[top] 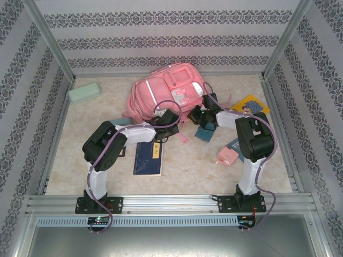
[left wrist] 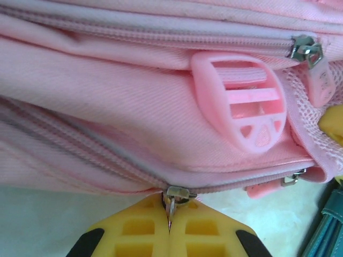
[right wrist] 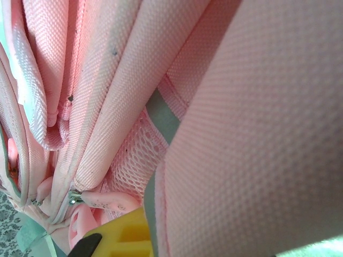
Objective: Pack books, pencil case, and school supplies into a backpack
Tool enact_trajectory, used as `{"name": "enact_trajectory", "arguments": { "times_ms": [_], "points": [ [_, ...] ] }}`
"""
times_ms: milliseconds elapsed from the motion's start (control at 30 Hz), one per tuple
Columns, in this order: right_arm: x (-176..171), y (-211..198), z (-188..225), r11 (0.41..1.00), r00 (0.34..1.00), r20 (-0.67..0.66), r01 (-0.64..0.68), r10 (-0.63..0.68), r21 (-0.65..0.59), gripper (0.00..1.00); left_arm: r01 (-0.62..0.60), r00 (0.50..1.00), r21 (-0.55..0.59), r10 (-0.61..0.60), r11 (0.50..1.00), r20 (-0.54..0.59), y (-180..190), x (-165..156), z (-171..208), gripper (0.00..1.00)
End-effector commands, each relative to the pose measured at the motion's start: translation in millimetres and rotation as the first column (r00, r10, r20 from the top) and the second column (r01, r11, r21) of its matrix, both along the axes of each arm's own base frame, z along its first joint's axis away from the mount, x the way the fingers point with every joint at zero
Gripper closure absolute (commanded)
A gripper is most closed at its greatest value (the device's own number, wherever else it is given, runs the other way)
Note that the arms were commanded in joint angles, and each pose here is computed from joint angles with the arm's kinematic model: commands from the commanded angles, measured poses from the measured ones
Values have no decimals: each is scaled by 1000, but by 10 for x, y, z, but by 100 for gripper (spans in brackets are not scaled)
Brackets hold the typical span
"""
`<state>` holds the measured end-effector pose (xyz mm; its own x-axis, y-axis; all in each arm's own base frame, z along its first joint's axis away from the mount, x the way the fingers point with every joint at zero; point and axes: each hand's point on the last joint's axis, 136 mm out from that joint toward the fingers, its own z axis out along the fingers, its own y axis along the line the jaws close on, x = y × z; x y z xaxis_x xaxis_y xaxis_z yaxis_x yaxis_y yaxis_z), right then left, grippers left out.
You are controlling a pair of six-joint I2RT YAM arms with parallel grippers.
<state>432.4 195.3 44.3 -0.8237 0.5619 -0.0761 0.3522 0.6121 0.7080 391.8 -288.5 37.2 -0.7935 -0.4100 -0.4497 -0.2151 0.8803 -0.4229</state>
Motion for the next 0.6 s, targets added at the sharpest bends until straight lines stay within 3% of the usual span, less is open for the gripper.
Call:
{"name": "enact_trajectory", "arguments": {
  "times_ms": [0,300,567],
  "points": [
    [223,-210,197,998,996,74,60,-57,-32,100,-25,999,84,27,996,-20,315,-59,-31,100],
    [255,-359,207,995,993,79,86,-83,-45,100,-83,991,148,98,986,-95,775,-166,-20,100],
    [351,-560,269,994,992,100,87,-79,-73,100,-134,981,209,160,969,-110,1299,-123,208,100]
  ]
}}
